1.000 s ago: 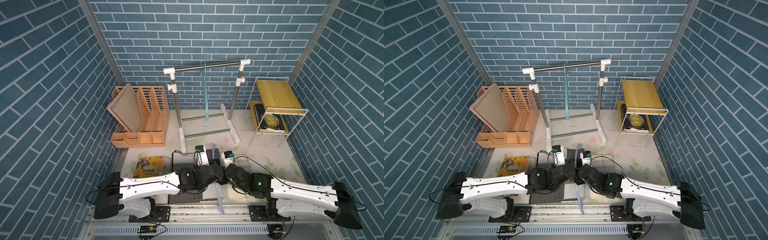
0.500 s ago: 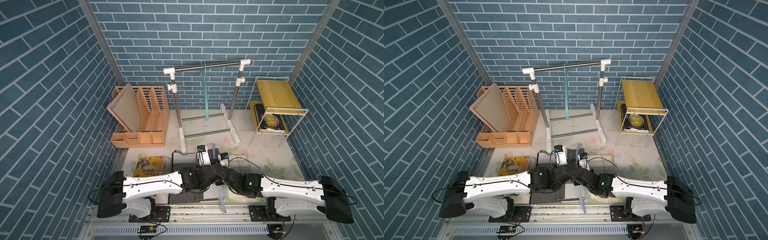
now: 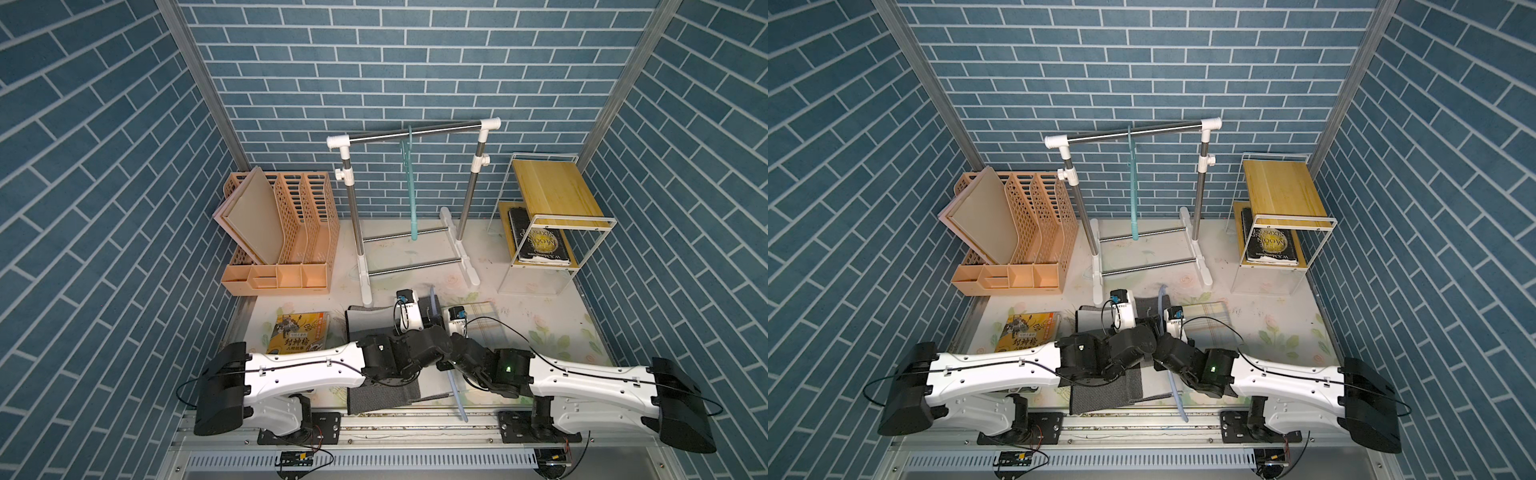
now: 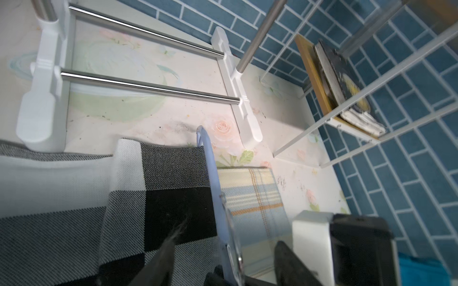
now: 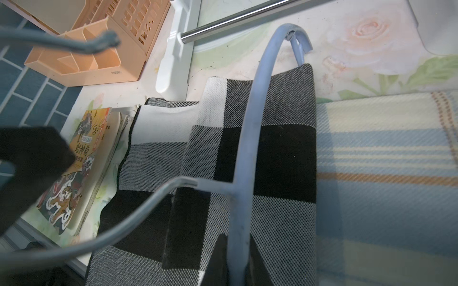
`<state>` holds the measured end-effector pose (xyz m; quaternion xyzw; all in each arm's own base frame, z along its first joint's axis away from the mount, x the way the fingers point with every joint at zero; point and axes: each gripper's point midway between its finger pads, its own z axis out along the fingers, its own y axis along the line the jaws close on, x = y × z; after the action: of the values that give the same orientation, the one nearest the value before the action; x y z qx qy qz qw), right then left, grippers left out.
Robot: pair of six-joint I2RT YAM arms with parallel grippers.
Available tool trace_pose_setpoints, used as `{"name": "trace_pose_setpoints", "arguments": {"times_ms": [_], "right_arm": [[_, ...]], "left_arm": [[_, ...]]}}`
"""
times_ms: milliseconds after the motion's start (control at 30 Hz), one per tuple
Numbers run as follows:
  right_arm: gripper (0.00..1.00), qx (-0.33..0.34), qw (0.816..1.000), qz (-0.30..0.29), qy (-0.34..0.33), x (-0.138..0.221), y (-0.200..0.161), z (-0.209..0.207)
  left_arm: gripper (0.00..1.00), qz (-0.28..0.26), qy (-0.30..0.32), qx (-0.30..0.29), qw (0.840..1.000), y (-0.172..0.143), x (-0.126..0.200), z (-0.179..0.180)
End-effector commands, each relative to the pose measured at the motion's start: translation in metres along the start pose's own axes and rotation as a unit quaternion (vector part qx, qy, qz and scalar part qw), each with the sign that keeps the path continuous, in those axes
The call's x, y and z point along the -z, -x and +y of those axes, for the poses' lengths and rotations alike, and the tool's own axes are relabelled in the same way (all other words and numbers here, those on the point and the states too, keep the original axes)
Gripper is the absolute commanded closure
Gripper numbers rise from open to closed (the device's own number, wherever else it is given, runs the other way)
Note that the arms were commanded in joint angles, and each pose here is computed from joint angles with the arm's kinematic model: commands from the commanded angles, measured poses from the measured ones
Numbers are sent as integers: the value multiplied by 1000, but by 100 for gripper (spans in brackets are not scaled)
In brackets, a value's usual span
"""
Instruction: Hang the scarf on the hanger
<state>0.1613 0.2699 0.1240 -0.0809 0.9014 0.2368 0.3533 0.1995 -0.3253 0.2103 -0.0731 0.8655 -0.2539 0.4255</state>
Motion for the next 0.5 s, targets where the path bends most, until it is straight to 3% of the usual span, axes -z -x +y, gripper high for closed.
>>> {"name": "trace_pose_setpoints", "arguments": {"times_ms": [0, 133, 267, 467], "right_arm": [[100, 7, 999, -2, -32, 1, -2, -24], [100, -12, 1000, -9, -5, 5, 4, -20], [100, -35, 999, -9, 19, 8, 9, -23], [100, -62, 997, -2, 40, 9, 11, -32]], "left_arm": [[12, -21, -7, 5, 1000, 22, 19, 4], [3, -36, -13, 25, 999, 33, 33, 23], [3, -30, -25, 58, 998, 36, 34, 52], [8, 33, -32, 94, 995, 6, 5, 91]]}}
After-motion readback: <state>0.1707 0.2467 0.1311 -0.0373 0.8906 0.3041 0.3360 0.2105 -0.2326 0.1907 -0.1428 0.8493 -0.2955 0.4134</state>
